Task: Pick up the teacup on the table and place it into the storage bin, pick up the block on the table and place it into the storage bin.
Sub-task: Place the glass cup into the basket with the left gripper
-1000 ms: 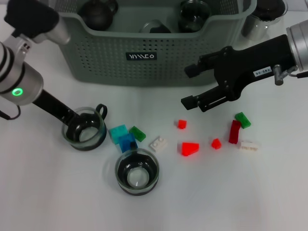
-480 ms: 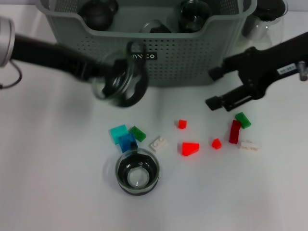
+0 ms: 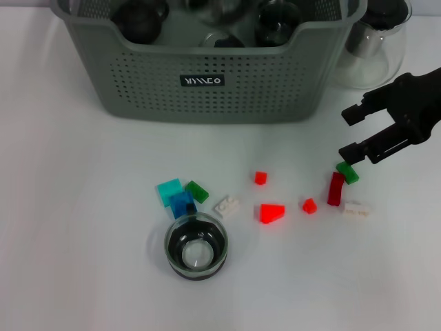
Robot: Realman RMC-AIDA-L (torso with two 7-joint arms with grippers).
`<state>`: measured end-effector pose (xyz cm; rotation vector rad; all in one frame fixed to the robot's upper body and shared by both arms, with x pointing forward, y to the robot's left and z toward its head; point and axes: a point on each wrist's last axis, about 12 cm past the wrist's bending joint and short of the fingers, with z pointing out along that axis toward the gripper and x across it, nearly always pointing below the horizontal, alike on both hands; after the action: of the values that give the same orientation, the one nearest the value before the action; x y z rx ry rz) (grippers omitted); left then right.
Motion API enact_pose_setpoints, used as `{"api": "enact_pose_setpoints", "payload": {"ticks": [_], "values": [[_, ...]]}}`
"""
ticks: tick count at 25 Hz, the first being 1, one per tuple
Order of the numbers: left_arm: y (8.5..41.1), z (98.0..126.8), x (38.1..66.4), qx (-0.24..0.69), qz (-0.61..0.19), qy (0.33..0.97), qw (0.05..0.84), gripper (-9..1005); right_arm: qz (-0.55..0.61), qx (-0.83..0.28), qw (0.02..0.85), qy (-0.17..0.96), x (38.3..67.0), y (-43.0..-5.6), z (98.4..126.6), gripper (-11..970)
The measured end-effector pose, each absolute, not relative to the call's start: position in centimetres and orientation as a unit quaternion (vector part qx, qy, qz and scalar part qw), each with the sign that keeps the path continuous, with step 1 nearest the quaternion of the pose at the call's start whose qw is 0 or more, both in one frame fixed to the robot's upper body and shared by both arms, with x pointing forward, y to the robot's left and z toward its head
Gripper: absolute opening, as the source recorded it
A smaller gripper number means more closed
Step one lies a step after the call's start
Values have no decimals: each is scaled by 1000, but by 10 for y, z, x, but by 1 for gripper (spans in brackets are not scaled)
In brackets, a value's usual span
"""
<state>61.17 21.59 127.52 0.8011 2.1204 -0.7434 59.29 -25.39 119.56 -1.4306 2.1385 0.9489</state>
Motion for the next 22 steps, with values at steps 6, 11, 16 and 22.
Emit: {"api": "enact_pose_setpoints", "payload": {"ticks": [6, 11, 16, 22], "values": [[208, 1278, 659, 273, -228, 859, 369, 32, 336, -502, 196, 773, 594, -257, 1198, 915], [200, 1254, 692, 242, -183, 887, 349, 33, 329, -502, 192, 776, 597, -256, 1199, 914], [190, 1231, 708, 227, -161, 897, 344, 34, 321, -507, 184, 779, 599, -251, 1200, 914], [178, 1212, 710, 232, -133, 899, 347, 35, 313, -510, 180, 781, 601, -248, 1198, 914]]}}
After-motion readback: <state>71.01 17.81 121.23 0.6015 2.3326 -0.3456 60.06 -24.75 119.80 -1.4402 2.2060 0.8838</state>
